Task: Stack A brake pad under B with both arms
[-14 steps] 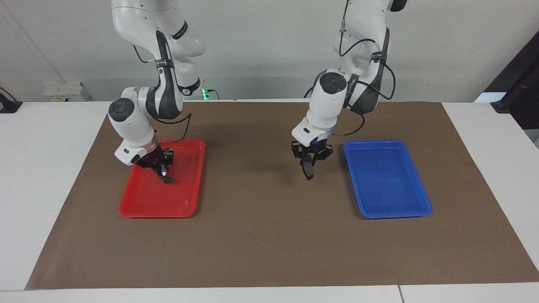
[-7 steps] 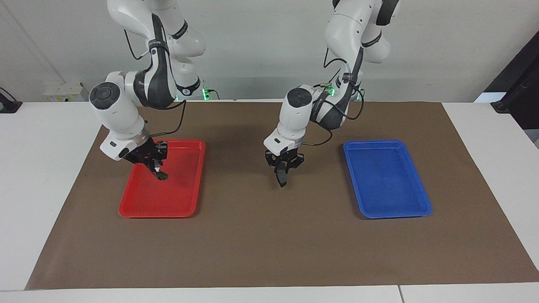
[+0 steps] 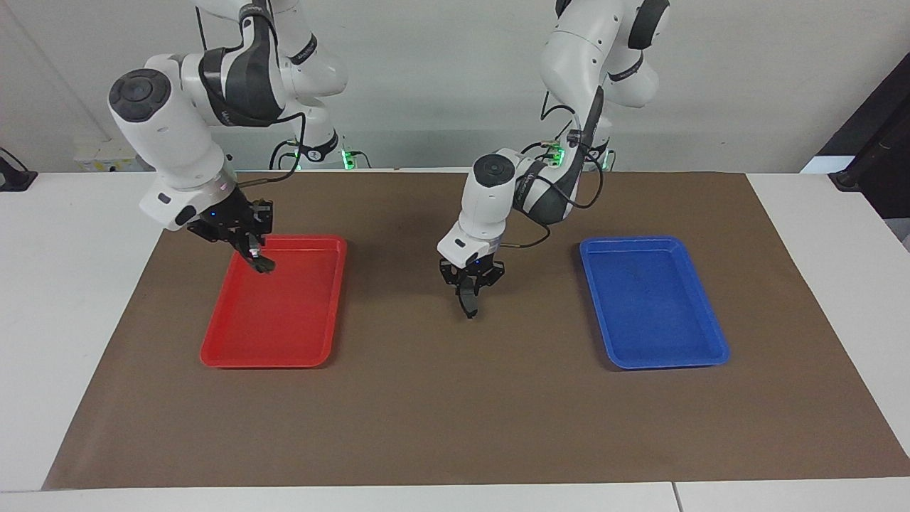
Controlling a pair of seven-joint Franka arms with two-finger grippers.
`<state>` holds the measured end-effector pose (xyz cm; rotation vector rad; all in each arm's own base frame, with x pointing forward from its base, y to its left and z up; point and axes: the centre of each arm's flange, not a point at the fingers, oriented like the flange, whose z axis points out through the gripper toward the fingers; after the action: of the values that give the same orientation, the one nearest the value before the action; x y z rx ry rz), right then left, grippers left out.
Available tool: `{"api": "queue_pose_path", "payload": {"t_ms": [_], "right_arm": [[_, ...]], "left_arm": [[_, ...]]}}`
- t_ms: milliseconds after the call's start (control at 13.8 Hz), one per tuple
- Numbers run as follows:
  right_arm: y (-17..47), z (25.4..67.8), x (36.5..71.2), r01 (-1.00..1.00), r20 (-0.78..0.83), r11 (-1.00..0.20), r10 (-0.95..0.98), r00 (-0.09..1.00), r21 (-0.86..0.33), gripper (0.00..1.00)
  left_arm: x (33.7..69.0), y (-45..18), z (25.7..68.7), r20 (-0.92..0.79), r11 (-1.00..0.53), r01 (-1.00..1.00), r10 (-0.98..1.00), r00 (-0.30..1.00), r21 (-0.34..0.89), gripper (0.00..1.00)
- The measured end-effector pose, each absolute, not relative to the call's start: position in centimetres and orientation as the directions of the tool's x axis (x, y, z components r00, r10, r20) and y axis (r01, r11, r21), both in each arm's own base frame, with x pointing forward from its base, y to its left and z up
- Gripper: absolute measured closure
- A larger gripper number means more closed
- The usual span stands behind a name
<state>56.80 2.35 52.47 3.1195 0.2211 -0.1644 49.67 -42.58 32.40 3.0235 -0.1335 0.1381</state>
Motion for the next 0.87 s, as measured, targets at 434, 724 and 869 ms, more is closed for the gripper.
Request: {"api": "queue_pose_path", "payload": {"t_ms": [434, 724, 869], "right_arm": [[7.6, 52.5, 56.9, 0.114, -0.071, -0.993, 0.113, 0.991, 0.008, 0.57], [14.3, 49.9, 57.4, 0.062, -0.034, -0.998, 0.062, 0.997, 0.005, 0.57], [18.1, 47.6, 57.5, 0.036, -0.029, -0.999, 0.035, 0.999, 0.001, 0.57]], "left_arm": [[50.4, -41.7, 32.3, 0.096, -0.992, -0.076, -0.066, 0.993, 0.103, 0.09], [52.6, -38.2, 35.6, 0.084, -0.995, -0.037, -0.029, 0.996, 0.089, 0.0], [53.7, -34.4, 39.0, 0.06, -0.996, -0.065, -0.062, 0.996, 0.06, 0.0]]}}
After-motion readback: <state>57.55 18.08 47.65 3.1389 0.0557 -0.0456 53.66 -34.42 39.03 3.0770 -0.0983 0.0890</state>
